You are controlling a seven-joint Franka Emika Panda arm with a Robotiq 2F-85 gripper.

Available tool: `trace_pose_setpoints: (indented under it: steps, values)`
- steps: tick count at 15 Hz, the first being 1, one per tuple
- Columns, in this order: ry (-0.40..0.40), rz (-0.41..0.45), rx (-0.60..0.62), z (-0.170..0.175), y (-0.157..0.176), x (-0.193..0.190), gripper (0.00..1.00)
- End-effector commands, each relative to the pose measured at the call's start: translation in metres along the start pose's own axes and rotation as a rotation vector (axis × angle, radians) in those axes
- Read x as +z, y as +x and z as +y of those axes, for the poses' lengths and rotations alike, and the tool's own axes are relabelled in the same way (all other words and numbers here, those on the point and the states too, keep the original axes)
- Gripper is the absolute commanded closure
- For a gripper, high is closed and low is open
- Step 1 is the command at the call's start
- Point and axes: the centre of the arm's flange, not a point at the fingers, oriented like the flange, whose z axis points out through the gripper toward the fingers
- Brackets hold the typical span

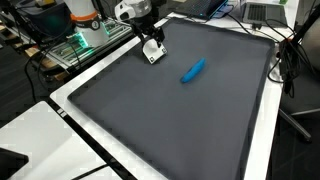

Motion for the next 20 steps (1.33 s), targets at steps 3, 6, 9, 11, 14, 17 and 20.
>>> trace_pose_setpoints:
  steps: [3,6,9,11,14,17,20]
  values:
    - [0.018,-0.011,0.022,0.0212,-0.0024,0.0066,0.00]
    - [0.021,-0.003,0.025,0.0189,-0.0030,0.0070,0.00]
    - [0.029,0.009,0.026,0.0174,-0.0028,0.0070,0.11]
    - [0.033,0.014,0.025,0.0171,-0.0026,0.0066,0.21]
    - [0.039,0.020,0.027,0.0171,-0.0015,0.0067,0.36]
    - [0.042,0.023,0.029,0.0173,-0.0007,0.0069,0.40]
    - [0.048,0.027,0.032,0.0173,0.0004,0.0060,0.44]
